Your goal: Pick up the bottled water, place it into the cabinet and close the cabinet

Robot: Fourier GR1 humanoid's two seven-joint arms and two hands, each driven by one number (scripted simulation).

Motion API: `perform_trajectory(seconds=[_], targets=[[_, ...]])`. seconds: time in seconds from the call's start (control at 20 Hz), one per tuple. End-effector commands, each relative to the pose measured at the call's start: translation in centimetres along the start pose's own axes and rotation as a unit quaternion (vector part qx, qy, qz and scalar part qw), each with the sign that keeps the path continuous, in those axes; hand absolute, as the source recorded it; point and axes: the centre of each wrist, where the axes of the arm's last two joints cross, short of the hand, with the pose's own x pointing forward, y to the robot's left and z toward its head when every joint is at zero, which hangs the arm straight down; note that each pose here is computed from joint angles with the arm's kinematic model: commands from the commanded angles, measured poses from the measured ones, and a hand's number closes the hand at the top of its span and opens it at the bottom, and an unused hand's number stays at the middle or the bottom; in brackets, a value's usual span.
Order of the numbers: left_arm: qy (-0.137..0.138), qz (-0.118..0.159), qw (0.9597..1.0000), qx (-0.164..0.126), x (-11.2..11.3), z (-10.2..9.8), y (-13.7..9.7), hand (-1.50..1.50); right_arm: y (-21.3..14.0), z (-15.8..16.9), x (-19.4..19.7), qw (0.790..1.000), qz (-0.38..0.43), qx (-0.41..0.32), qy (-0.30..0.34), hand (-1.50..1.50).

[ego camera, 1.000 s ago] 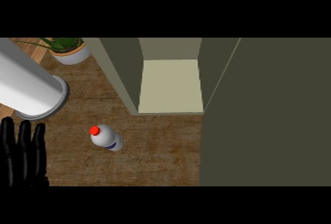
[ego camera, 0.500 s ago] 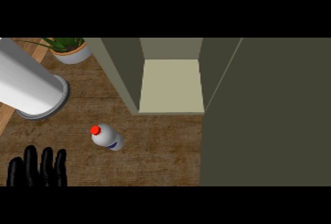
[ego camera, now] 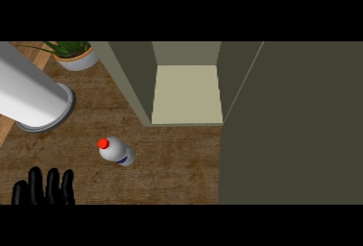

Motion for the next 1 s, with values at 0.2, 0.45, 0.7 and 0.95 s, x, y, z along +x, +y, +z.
perform_trajectory(seconds=[0.2, 0.45, 0.7, 0.95], targets=[[0.023, -0.008, 0.9992, 0.033, -2.3, -1.8, -0.2, -1.50, 0.9, 2.1, 5.1, 0.999, -0.002, 0.012, -0.031, -1.50], [0.045, -0.002, 0.9979, 0.046, -3.9, -2.7, 1.6, -1.50, 0.3, 2.0, 4.1, 0.999, -0.002, 0.004, -0.039, -1.50], [0.062, -0.010, 0.9956, 0.069, -7.3, -4.5, 3.7, -1.50, 0.3, 3.3, 3.5, 1.000, 0.008, 0.007, -0.022, -1.50], [0.083, -0.026, 0.9945, 0.057, -10.2, -3.2, 5.6, -1.50, 1.4, 3.9, 5.2, 0.999, 0.003, 0.015, -0.034, -1.50]])
